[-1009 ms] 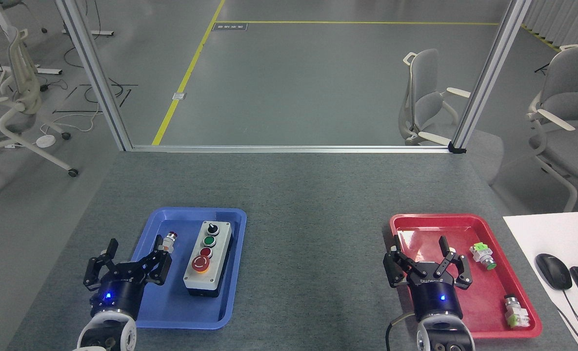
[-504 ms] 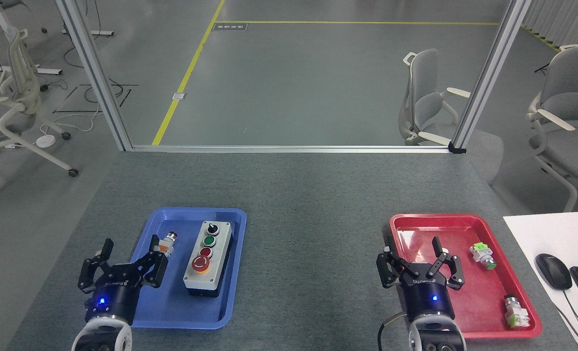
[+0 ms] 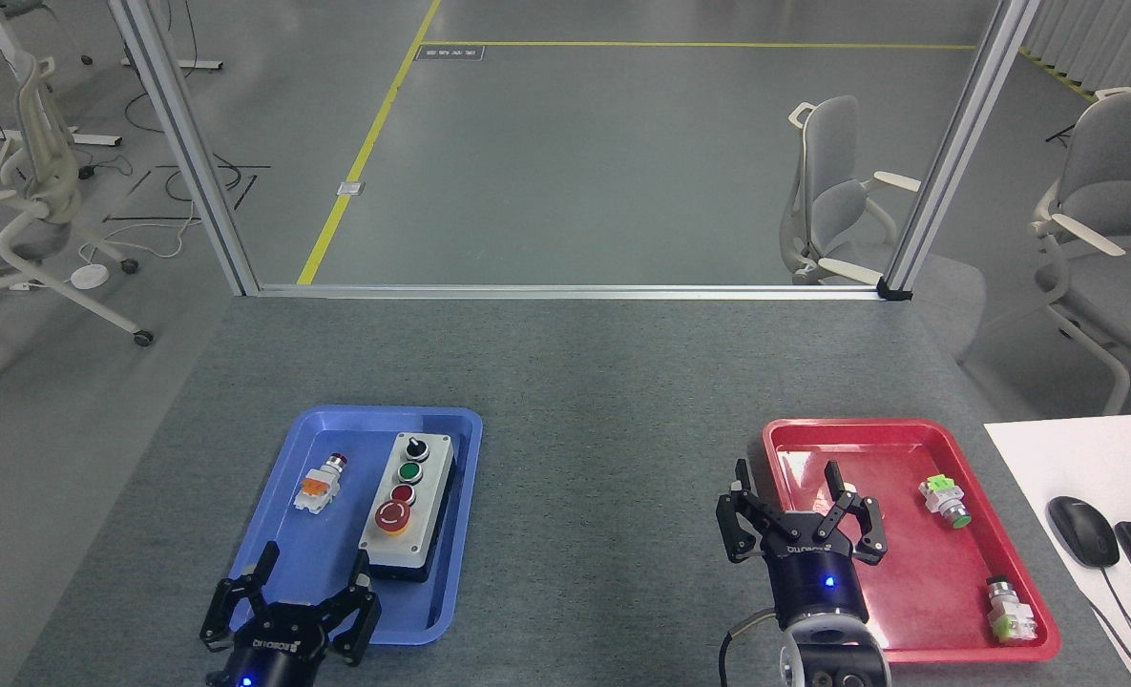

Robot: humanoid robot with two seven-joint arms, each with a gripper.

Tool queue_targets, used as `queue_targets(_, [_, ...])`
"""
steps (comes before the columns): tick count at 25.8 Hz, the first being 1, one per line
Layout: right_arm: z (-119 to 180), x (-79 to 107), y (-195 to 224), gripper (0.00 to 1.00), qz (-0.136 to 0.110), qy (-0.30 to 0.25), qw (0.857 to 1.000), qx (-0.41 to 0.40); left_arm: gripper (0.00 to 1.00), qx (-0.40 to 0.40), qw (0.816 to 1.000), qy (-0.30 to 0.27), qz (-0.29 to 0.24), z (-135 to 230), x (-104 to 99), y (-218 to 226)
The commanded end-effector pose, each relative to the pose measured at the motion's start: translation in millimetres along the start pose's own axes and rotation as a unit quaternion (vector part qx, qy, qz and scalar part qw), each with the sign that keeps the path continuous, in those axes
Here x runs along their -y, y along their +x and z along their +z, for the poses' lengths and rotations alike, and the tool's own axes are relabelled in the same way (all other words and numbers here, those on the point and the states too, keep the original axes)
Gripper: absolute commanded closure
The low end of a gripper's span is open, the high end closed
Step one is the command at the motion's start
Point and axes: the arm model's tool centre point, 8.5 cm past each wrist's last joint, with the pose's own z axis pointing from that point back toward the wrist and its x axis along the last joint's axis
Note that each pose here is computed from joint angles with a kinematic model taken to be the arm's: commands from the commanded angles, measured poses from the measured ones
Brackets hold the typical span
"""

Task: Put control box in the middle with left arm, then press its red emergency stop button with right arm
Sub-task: 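Move the left gripper toward the grey control box in the blue tray, then close the left gripper on the near end of the control box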

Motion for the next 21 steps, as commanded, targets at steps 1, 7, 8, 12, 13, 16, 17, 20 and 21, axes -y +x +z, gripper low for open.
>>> queue_targets(1, [0.3, -0.4, -2.1, 0.02, 0.003, 0.001, 1.0, -0.001, 0.02, 0.008, 0.999, -0.018, -0.042, -0.3, 13.7, 28.7])
queue_targets(7, [1.6, -2.1, -8.1, 0.02, 0.008, 0.003, 1.0, 0.002, 0.02, 0.009, 0.998, -0.059, -0.033, -27.7, 31.9, 48.8])
queue_targets(8, [2.7, -3.7, -8.8, 0.02, 0.007, 0.004, 1.0, 0.001, 0.02, 0.008, 0.997, -0.067, -0.033, -35.6, 35.2, 48.8])
queue_targets(12, [3.1, -4.2, -13.8, 0.02, 0.012, 0.005, 1.0, -0.002, 0.02, 0.005, 0.996, -0.086, -0.038, -49.4, 46.1, 44.4])
queue_targets(13, [2.4, -3.8, -19.3, 0.02, 0.016, 0.005, 1.0, -0.005, 0.02, 0.004, 0.995, -0.089, -0.038, -50.6, 47.8, 43.8])
queue_targets(16, [2.0, -5.4, -25.1, 0.02, 0.021, 0.007, 1.0, -0.008, 0.02, 0.002, 0.995, -0.093, -0.037, -51.7, 50.0, 43.2])
queue_targets(17, [2.0, -5.4, -25.3, 0.02, 0.021, 0.007, 1.0, -0.009, 0.02, 0.002, 0.995, -0.093, -0.037, -51.7, 50.0, 43.2])
queue_targets(20, [2.0, -5.4, -25.7, 0.02, 0.022, 0.007, 1.0, -0.008, 0.02, -0.001, 0.995, -0.091, -0.037, -56.7, 47.9, 41.8])
queue_targets(21, [2.0, -5.3, -26.4, 0.02, 0.023, 0.007, 1.0, -0.009, 0.02, -0.003, 0.995, -0.094, -0.037, -57.9, 49.6, 40.9])
